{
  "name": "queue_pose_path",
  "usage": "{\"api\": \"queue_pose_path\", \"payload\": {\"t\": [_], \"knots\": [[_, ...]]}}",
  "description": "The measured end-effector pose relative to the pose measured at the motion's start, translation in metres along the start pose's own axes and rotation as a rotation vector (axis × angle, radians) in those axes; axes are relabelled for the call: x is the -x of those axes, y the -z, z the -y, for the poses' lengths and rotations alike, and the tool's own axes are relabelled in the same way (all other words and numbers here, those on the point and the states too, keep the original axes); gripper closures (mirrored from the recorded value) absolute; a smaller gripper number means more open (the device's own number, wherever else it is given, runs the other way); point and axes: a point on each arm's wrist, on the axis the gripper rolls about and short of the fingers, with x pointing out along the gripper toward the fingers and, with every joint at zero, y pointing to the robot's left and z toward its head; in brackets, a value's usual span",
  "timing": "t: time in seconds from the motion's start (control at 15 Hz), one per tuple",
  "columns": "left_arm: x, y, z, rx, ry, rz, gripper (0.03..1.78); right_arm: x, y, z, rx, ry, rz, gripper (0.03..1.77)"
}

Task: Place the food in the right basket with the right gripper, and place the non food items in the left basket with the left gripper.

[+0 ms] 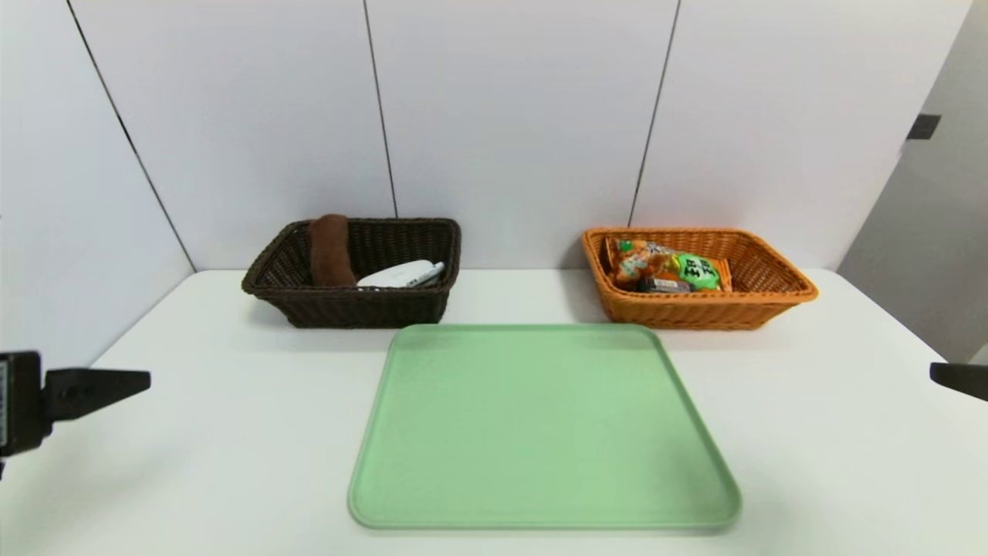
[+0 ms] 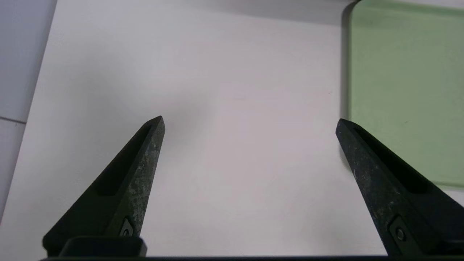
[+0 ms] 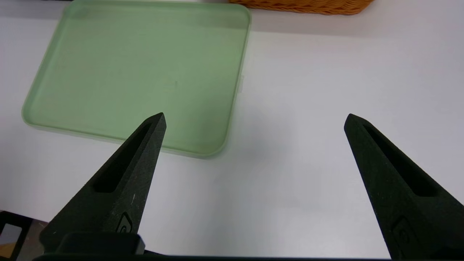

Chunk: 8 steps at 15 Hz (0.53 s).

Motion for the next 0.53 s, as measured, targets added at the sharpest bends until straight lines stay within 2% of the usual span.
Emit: {"api": "queue_pose_path", "payload": {"t": [0.33, 0.53], "knots": [[0.024, 0.075, -0.028, -0.015, -0.061, 0.028, 0.13, 0.029, 0.032, 0.006, 0.0, 0.065, 0.083, 0.1], [0.032, 0.106, -0.037, 0.008, -0.088, 0.063, 0.12, 0.041, 0.051, 0.007, -0.014, 0.1, 0.127, 0.1]]}}
